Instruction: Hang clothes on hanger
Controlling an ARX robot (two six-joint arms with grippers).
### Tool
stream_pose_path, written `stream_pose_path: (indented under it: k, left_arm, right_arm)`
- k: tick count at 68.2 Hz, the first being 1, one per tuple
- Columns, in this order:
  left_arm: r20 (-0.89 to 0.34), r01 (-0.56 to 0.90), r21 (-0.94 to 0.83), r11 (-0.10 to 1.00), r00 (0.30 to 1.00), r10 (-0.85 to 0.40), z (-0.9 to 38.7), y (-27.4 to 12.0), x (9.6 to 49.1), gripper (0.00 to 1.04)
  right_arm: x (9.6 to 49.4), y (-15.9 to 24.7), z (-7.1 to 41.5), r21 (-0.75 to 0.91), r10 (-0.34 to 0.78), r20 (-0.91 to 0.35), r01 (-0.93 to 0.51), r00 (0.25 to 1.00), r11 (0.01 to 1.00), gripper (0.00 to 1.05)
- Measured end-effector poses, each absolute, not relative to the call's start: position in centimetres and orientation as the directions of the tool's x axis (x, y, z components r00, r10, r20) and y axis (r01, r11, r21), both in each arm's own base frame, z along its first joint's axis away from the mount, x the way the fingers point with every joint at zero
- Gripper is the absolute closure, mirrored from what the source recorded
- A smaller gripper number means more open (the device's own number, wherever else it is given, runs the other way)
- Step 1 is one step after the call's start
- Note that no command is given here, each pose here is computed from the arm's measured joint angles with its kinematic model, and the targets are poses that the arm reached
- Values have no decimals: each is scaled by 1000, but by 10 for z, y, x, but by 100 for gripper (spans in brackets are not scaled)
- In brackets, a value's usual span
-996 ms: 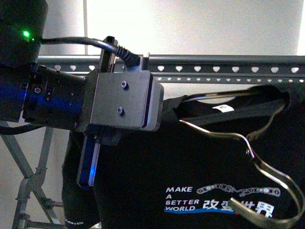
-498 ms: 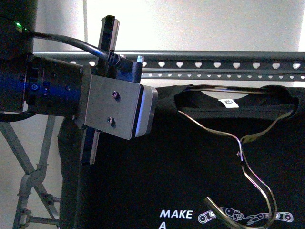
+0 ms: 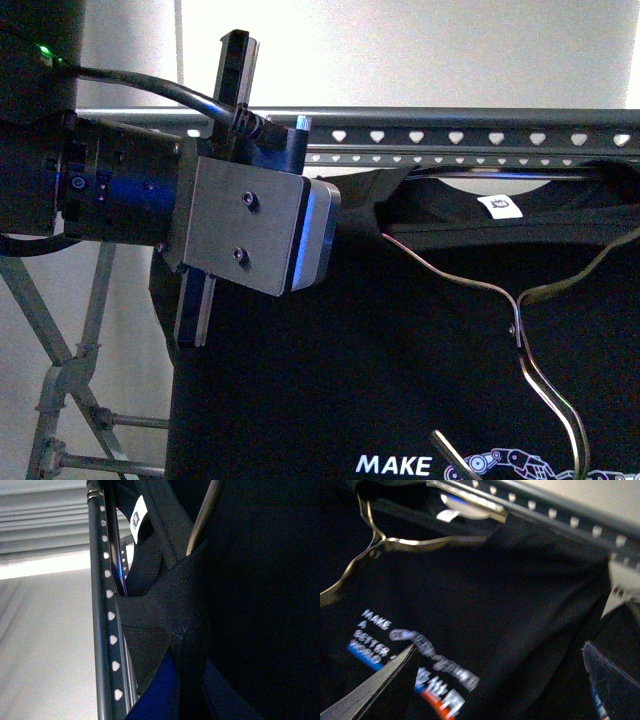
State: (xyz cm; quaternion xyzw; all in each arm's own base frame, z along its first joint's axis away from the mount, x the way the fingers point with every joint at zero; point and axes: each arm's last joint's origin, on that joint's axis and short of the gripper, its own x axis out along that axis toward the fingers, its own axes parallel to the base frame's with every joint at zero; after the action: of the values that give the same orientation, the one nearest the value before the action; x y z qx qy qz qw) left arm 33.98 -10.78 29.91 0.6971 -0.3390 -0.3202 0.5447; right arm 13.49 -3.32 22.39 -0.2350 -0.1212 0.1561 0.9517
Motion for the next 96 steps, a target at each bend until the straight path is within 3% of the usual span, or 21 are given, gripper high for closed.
stream_pose_path:
  k: [9,15,21,31,43,57,96]
  left_arm:
    - [-77,-124,976,-179,571,-817,299,-106,340,100]
    - [-77,-124,976,-179,570,-818,299,-107,340,100]
    - [-77,-124,976,-178,569,-819,299,-107,340,100]
    - [-77,-124,976,-179,570,-818,299,-107,340,100]
    - [-77,-124,976,-179,571,-817,299,-107,340,100]
    - [-77,-124,976,-179,570,-818,299,-107,340,100]
    - [-78,-124,976,-180,573,-816,299,-107,340,100]
  right_arm:
    - [162,-41,249,-680,388,190,-164,902,715,7]
    - [185,-45,260,-814,412,203,-81,888,575,7]
    - [206,-45,262,-928,469,196,8,861,373,7]
    - [235,-46,255,-987,497,146,94,855,128,7]
    - [263,-46,250,-994,507,85,112,858,-22,7]
    - [288,-46,257,-986,496,83,142,865,-83,7]
    - [330,-44,269,-988,453,52,112,890,-107,7]
